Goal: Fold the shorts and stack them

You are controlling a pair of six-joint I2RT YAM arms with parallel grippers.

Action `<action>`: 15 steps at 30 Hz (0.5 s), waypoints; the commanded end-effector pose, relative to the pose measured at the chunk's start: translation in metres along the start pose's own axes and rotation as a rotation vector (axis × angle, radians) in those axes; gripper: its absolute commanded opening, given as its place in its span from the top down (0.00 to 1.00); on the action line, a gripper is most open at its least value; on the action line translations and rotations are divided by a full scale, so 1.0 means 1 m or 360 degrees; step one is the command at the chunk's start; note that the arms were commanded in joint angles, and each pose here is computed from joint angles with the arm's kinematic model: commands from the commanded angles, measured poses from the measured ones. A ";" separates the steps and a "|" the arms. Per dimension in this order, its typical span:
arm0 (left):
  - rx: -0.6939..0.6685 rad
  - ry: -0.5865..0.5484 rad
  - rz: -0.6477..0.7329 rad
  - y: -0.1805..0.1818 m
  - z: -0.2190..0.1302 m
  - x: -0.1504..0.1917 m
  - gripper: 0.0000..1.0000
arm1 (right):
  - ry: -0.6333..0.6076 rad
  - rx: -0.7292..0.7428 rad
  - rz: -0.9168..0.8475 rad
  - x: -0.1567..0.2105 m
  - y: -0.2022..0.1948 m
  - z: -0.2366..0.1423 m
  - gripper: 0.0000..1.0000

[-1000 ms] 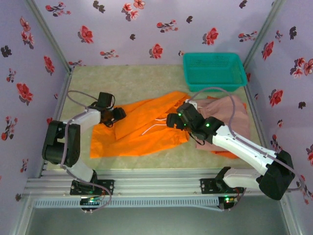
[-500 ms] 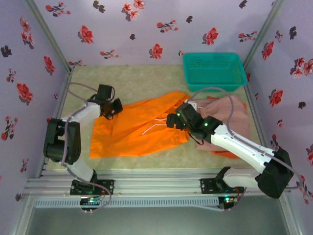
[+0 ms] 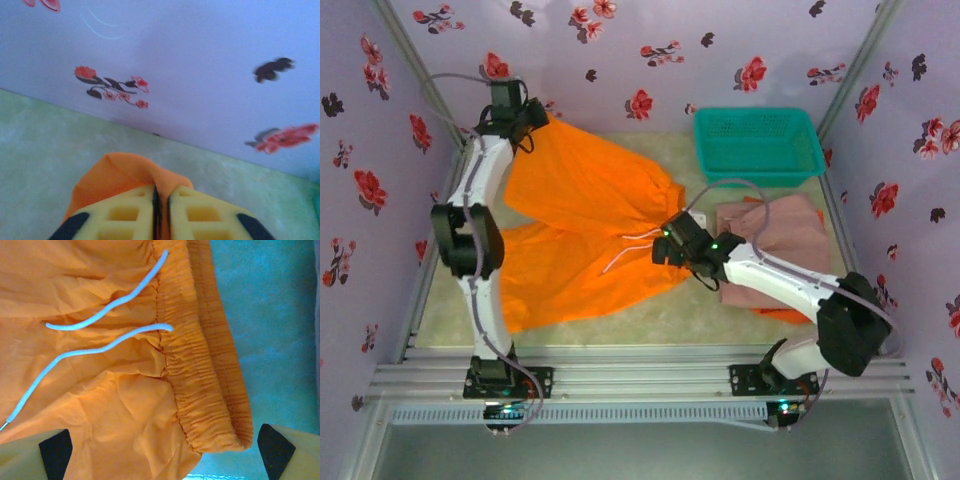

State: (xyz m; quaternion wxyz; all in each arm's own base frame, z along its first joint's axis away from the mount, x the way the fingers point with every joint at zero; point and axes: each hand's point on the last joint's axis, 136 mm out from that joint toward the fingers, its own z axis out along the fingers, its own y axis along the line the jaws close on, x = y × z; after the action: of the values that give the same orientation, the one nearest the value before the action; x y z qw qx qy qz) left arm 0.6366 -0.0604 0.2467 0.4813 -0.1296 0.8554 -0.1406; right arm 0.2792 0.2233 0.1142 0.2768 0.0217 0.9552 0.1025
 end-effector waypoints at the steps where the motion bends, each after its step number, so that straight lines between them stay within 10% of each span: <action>1: -0.0069 0.0182 0.0049 0.022 0.040 0.026 0.61 | -0.0058 -0.0038 -0.0012 -0.020 0.015 -0.002 0.02; 8: 0.0080 0.0057 0.0057 -0.009 -0.024 -0.026 0.03 | -0.0144 -0.0129 -0.0053 -0.075 0.046 -0.003 0.02; 15: 0.0192 -0.0022 -0.0143 -0.016 -0.141 -0.002 0.01 | -0.0075 -0.0244 0.0010 -0.150 0.086 0.051 0.02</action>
State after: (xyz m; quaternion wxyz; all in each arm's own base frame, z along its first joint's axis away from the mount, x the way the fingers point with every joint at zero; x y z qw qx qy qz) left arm 0.5525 -0.0569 0.2767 0.4424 -0.1238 0.8720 -0.1692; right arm 0.4118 0.2882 0.1772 0.3229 0.0278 0.9318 0.1637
